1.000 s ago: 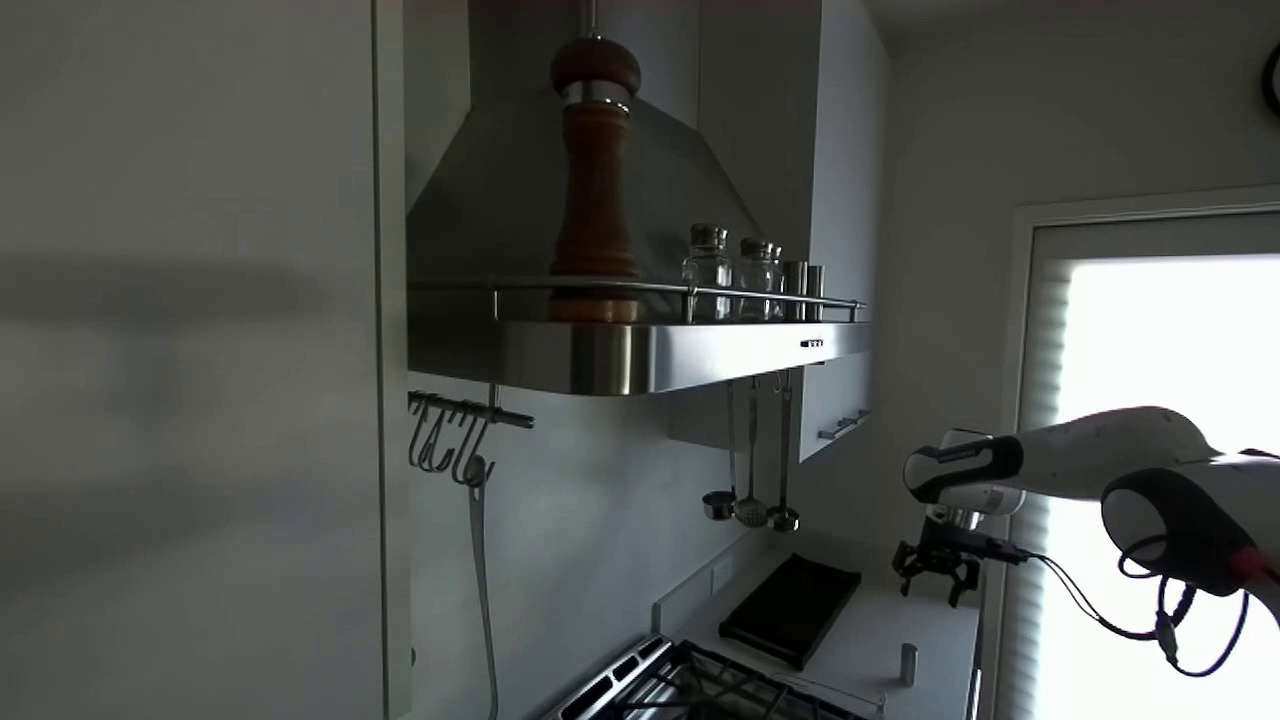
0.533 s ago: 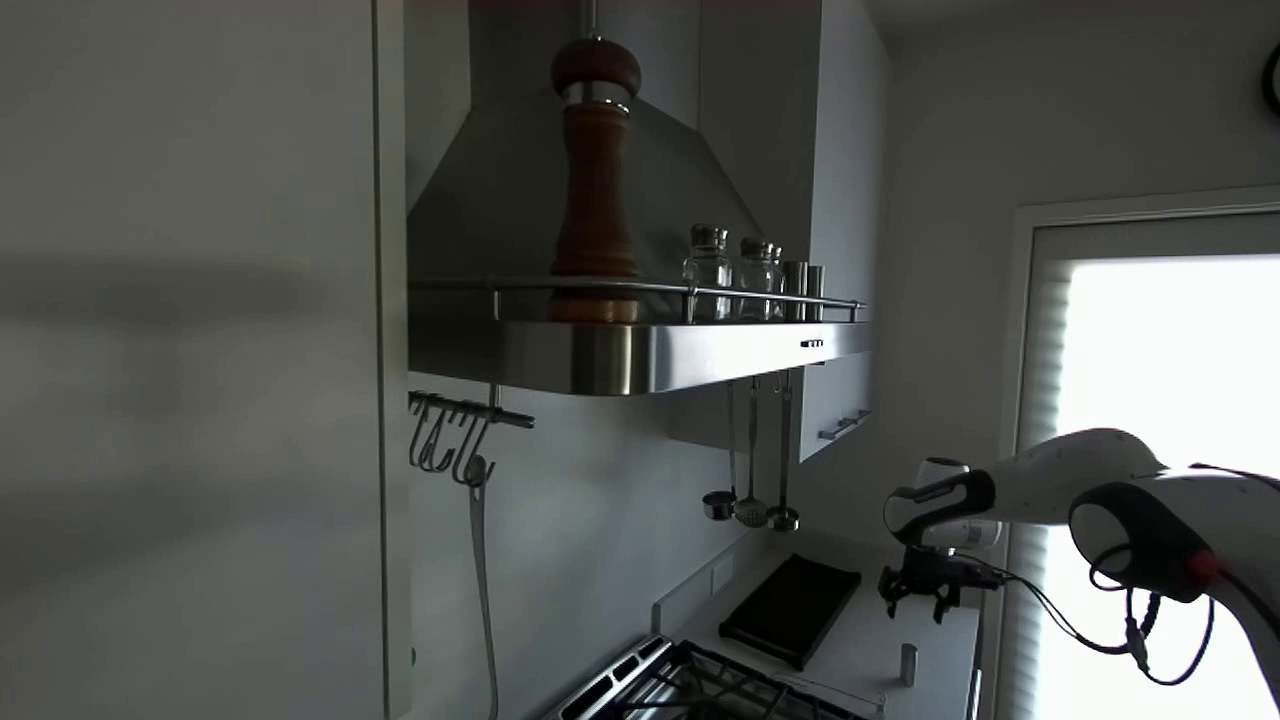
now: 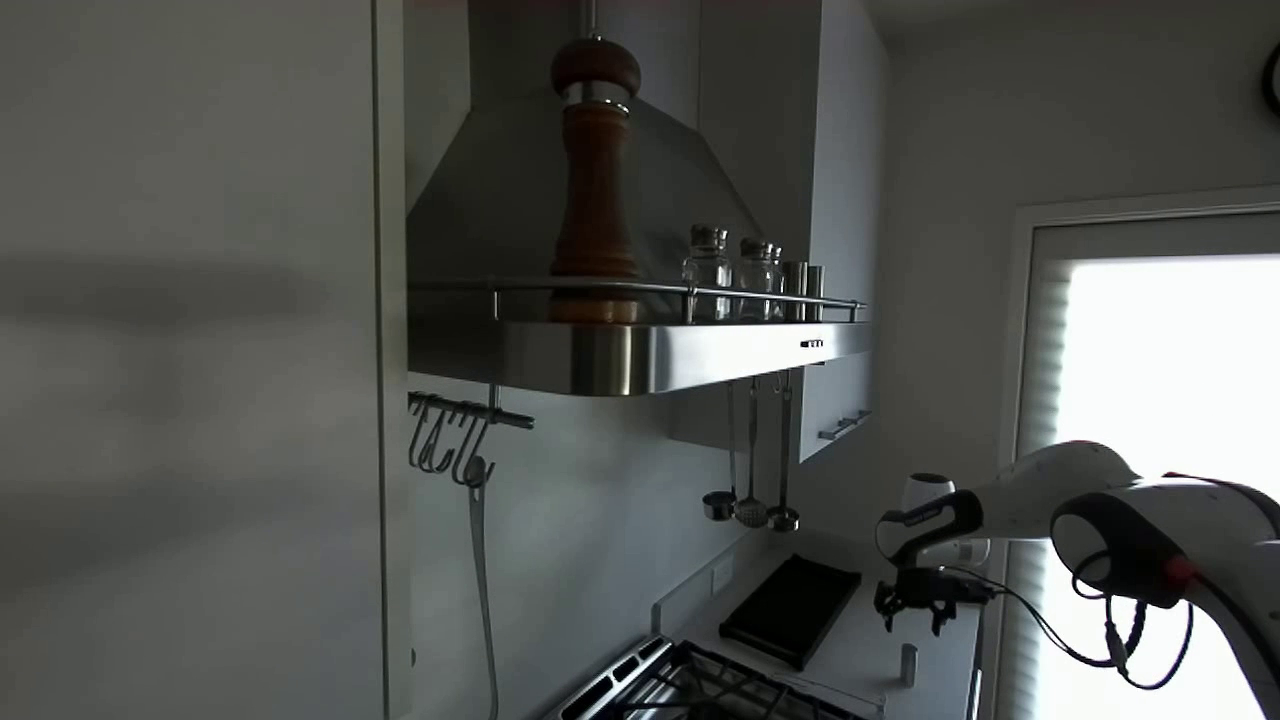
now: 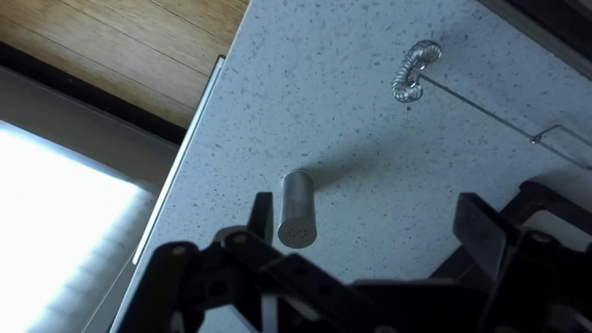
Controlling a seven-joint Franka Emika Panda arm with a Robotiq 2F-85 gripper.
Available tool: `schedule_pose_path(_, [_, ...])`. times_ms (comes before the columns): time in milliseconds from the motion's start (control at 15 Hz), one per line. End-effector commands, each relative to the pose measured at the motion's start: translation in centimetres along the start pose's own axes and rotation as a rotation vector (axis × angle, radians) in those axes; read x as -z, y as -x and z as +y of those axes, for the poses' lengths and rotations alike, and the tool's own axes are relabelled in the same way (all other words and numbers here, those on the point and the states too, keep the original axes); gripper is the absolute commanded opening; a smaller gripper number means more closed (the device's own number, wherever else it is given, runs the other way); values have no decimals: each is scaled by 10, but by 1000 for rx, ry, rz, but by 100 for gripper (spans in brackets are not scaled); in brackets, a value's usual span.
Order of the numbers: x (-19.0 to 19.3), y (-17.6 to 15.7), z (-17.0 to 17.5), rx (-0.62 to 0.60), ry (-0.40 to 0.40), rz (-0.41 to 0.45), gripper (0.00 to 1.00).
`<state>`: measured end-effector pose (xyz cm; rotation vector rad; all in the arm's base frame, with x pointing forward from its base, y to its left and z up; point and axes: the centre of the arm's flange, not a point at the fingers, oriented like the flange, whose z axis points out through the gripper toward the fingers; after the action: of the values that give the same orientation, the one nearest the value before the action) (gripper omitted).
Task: Put the silver salt shaker on the stove fan
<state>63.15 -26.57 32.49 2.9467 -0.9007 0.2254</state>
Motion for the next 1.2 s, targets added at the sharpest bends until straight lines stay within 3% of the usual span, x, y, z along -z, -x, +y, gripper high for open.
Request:
schedule_pose_path(0, [-9, -6, -1, -75, 61, -20, 100])
schedule_pose_path(400, [-51, -26, -6, -277, 219, 2, 100])
schedule_pose_path(1133, [-104, -48, -39, -349, 363, 92, 100])
